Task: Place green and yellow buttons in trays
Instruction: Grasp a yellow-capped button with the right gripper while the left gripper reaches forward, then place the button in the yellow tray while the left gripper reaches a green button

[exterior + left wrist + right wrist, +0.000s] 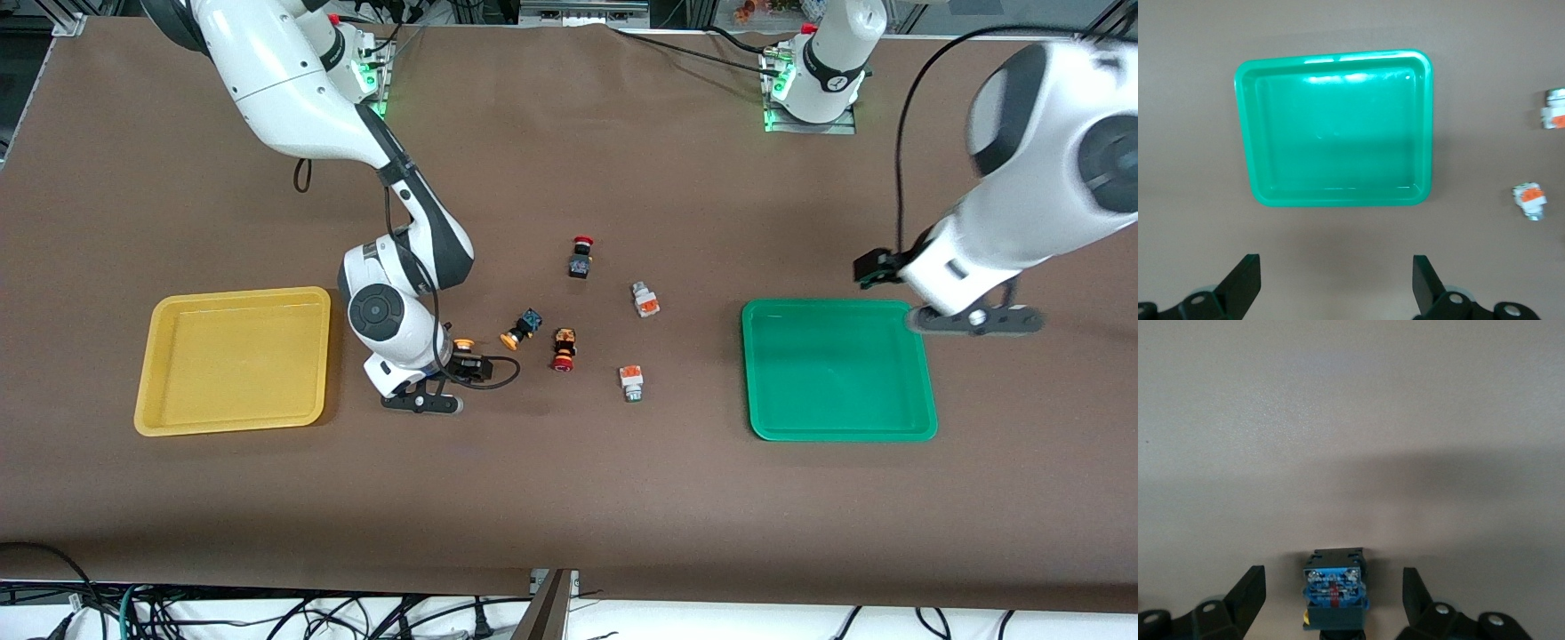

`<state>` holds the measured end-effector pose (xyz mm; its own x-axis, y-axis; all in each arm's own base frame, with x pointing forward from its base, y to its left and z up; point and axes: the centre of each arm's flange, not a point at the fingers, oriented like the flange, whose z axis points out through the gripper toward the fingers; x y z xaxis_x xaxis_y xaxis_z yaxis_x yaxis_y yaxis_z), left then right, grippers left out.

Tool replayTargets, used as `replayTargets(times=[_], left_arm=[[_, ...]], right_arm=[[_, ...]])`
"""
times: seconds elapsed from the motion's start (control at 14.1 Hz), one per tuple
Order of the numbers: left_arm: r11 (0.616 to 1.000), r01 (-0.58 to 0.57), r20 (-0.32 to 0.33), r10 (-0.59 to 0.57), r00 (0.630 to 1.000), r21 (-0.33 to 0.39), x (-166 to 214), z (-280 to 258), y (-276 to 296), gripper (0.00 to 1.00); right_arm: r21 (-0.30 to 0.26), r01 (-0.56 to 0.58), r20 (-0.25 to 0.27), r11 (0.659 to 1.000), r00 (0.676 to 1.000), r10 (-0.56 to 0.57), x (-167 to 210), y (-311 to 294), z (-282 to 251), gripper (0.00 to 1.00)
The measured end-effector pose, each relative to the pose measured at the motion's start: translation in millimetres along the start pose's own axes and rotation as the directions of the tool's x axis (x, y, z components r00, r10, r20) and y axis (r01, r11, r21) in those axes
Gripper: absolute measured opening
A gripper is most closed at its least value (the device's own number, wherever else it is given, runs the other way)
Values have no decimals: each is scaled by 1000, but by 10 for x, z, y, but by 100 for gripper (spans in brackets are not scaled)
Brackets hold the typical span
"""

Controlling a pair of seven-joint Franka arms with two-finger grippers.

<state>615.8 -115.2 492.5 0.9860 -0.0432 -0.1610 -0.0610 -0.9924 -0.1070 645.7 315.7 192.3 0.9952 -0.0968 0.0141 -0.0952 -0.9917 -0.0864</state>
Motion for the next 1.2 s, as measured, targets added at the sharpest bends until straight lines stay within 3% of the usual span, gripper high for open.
replayTargets(times=[0.07,0.21,0.35,0.57,0.85,1.2], left_arm=[[1000,-11,0,11,1000,14,54,31,75,100],[1000,-8,10,8,1000,25,108,91,58,100],[1000,11,49,-12,999,9,132,209,9,100],[980,159,146,-142,979,-116,152,505,184,100],[952,278,109,-265,958,-130,190,1261,958,100],[919,342,132,-321,938,-195,-25,2247,2148,100]], right_arm=[[0,-5,1,1000,1000,5,-17,-24,11,88],[-1,-27,2,1000,1000,27,-50,-73,22,62],[-1,-34,1,999,999,34,-49,-73,20,43],[-43,-30,6,999,1000,30,109,169,-100,41],[-151,158,114,976,983,-142,611,1472,-798,41],[-155,247,208,957,955,-212,839,3346,-956,41]])
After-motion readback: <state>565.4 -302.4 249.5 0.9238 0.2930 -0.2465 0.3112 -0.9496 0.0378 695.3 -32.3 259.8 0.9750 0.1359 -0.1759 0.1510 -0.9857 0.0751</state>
